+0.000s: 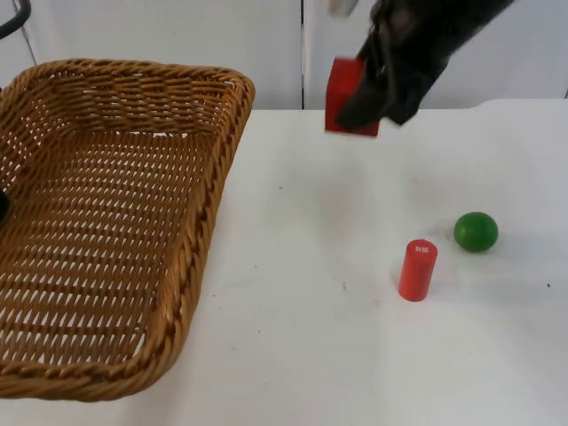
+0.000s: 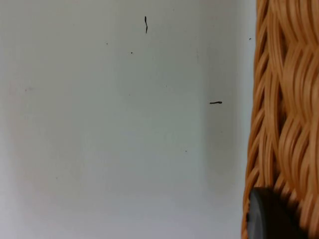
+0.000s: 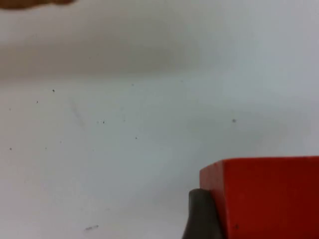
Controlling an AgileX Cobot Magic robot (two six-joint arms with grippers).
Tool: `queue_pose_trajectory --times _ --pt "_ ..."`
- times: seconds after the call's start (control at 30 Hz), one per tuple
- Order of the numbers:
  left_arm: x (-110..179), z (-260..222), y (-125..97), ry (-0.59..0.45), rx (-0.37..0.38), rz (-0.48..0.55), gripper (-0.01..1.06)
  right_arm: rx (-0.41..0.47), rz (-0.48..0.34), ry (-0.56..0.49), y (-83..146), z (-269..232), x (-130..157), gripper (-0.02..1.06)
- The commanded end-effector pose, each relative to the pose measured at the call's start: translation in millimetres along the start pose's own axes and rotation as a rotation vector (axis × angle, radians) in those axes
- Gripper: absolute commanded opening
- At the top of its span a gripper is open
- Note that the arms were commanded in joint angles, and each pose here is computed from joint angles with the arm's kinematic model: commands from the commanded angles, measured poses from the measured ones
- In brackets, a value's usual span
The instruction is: Pick up the basket with the left hand and place the object to the left of the red cylinder into the basket with the right hand.
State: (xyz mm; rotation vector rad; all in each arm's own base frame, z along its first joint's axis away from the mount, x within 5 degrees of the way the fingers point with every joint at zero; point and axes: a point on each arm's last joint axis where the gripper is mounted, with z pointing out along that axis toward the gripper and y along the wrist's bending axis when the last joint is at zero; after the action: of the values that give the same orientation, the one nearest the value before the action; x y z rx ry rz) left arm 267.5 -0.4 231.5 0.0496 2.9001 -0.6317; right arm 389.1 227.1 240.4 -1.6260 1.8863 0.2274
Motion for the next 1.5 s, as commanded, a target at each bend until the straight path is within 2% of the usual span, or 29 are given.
queue_pose_trajectory --times 0.0,0.4,0.97,1.17,1.33,1.47 --pt "1.0 -4.1 -4.3 -0.022 0.031 -0.010 0.00 0.025 0.039 -0.026 2.3 -35.6 -16.1 0.00" --pt "0.8 -4.1 -4.2 -0.024 0.030 -0.010 0.00 0.050 0.112 -0.097 12.4 -98.7 -37.1 0.00" --pt "0.8 -4.1 -4.2 -0.024 0.030 -0.010 0.00 0.017 0.125 -0.081 16.2 -101.4 -36.4 0.00" --pt "0.8 -4.1 -4.2 -0.024 0.030 -0.010 0.00 0.000 0.099 -0.086 24.6 -98.3 -44.5 0.00" --pt "0.8 -4.1 -4.2 -0.024 0.030 -0.010 0.00 -0.028 0.049 -0.102 41.8 -92.8 -61.0 0.00" --pt "0.8 -4.1 -4.2 -0.024 0.030 -0.010 0.00 -0.053 -0.011 -0.138 64.5 -84.7 -82.8 0.00"
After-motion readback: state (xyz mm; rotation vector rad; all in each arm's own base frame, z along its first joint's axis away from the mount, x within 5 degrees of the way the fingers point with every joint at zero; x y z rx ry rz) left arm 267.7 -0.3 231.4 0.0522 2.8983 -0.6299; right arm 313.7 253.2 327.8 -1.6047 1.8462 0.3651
